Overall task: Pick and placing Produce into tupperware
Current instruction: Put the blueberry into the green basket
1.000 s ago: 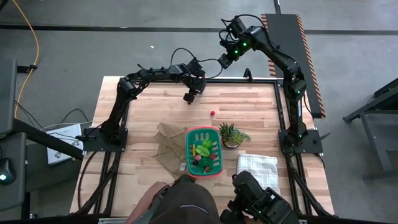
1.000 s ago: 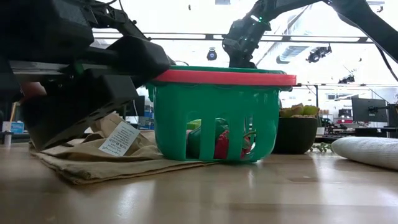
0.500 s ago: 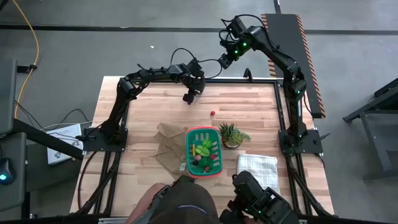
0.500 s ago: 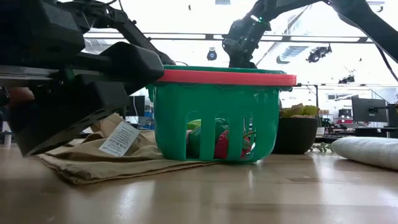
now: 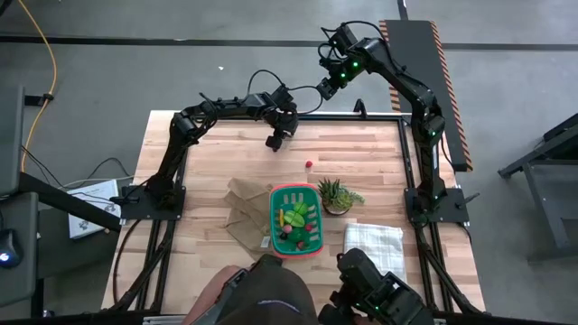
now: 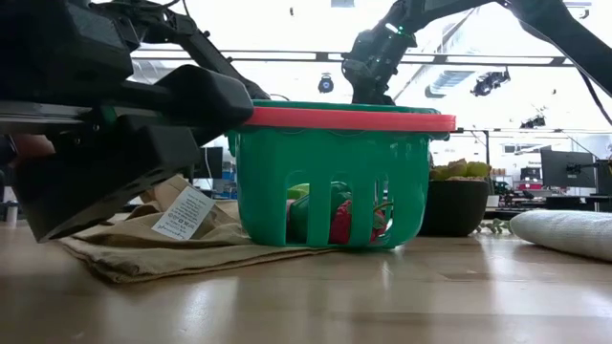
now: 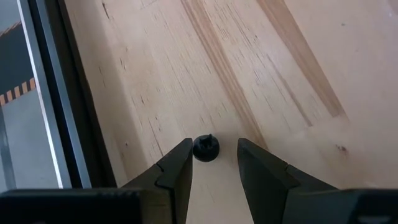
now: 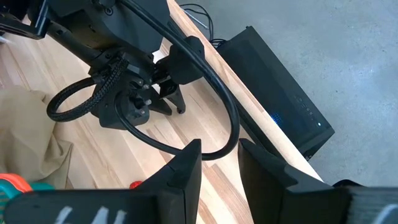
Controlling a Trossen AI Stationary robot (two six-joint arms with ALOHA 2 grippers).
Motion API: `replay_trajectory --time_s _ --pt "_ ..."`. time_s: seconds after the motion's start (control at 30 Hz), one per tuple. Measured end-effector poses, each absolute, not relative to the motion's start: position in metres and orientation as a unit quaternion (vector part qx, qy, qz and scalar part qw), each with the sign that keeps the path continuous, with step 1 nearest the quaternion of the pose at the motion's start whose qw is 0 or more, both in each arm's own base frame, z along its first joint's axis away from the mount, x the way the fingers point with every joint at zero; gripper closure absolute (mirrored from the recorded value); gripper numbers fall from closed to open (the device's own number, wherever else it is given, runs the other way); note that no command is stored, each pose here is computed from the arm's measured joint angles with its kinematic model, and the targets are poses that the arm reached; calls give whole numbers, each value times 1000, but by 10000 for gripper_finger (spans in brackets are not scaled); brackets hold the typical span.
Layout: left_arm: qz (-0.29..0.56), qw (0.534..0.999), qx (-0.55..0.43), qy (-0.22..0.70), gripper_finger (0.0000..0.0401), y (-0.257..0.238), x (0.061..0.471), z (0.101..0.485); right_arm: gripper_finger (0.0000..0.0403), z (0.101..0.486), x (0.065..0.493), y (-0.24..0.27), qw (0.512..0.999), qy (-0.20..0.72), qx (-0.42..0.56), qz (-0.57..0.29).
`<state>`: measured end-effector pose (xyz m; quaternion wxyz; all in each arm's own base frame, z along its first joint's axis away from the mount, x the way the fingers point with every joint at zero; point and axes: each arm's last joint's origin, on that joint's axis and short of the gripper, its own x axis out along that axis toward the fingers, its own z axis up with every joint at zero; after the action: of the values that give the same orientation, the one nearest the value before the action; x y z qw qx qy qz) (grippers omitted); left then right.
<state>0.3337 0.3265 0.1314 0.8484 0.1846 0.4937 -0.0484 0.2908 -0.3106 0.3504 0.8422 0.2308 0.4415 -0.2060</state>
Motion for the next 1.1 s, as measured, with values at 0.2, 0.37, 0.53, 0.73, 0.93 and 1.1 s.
replay_trajectory --time_s 0.2,0.37,0.53,0.73,0.93,1.1 --pt "-45 850 185 492 284 327 334 132 307 350 291 -310 842 442 231 -206" --pt "-35 852 188 487 284 329 335 133 307 350 291 -310 842 442 231 -206" --pt "-35 851 184 490 284 328 335 132 307 350 291 -310 842 442 231 -206" --pt "-35 851 181 491 284 328 335 132 307 350 291 -310 842 442 231 -206" --pt "-41 850 174 495 291 327 334 129 307 350 291 -310 842 442 231 -206" --pt "-41 850 171 496 315 327 334 129 307 350 291 -310 842 442 231 -206"
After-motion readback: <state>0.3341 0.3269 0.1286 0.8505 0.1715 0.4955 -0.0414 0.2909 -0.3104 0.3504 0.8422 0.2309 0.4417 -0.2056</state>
